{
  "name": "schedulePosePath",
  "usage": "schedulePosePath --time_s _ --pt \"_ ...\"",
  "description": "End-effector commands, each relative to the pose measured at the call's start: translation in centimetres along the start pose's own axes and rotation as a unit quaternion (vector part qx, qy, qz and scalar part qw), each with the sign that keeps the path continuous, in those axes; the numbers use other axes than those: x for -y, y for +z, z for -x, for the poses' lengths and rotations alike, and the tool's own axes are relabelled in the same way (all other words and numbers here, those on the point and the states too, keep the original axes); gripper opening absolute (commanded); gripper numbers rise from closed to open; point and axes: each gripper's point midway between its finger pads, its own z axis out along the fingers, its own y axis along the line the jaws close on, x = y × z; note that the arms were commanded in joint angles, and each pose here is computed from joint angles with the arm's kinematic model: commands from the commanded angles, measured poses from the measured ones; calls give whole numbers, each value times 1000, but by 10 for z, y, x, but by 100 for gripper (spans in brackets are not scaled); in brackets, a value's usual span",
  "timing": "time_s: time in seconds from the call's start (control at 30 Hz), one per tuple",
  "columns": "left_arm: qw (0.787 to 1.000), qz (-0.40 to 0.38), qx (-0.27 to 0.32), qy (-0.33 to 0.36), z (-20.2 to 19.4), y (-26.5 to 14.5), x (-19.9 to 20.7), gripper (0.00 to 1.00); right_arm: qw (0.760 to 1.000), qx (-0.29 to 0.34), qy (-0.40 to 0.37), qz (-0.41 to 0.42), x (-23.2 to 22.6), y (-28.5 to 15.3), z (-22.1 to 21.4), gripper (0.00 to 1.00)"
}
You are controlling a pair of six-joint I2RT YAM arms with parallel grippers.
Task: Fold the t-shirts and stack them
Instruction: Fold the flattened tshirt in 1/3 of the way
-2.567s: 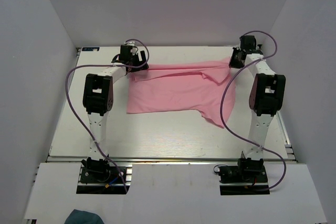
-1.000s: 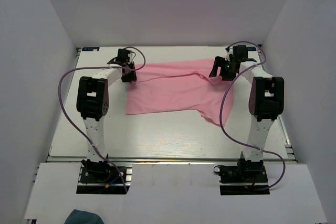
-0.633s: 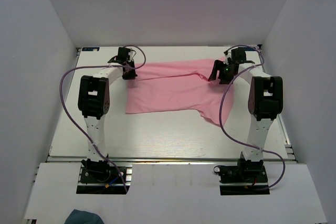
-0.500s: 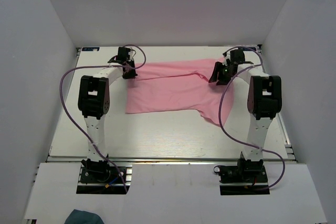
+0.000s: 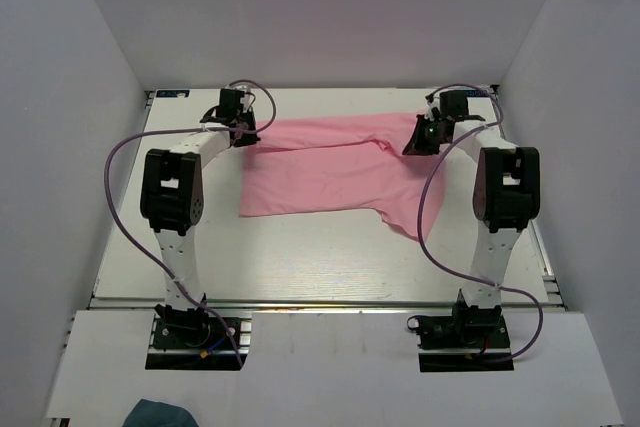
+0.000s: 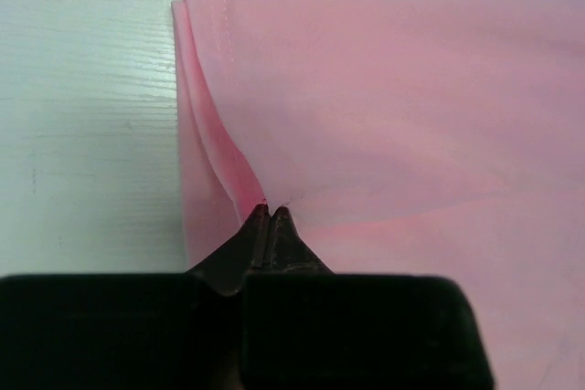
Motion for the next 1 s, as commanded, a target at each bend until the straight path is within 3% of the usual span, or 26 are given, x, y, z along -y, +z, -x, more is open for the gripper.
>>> schedulePosePath --time_s 0.0,0.17,0.27,0.53,0.67,0.8,0.93,0.97 --pt "998 -9 64 -2 44 -38 7 0 1000 16 -13 1 -18 -35 13 0" --pt "998 29 63 -4 42 -41 -6 0 1000 -25 1 14 -25 -48 -1 0" --pt "997 32 63 -7 44 -42 -11 0 1000 -16 2 20 -28 -58 14 0" --pt "998 29 58 -7 46 -39 -9 0 990 -4 11 142 -76 -90 43 0" --pt "998 33 60 -7 47 -39 -10 0 990 -6 35 136 -57 -90 44 0" --pt "998 33 44 -6 37 -31 -11 0 990 -44 87 98 -24 -71 11 0" --pt "999 35 19 -6 18 -22 -15 0 992 -56 114 -8 27 -52 -12 1" --pt "999 36 14 -6 14 -21 -16 0 992 -54 110 -22 34 -50 -12 17"
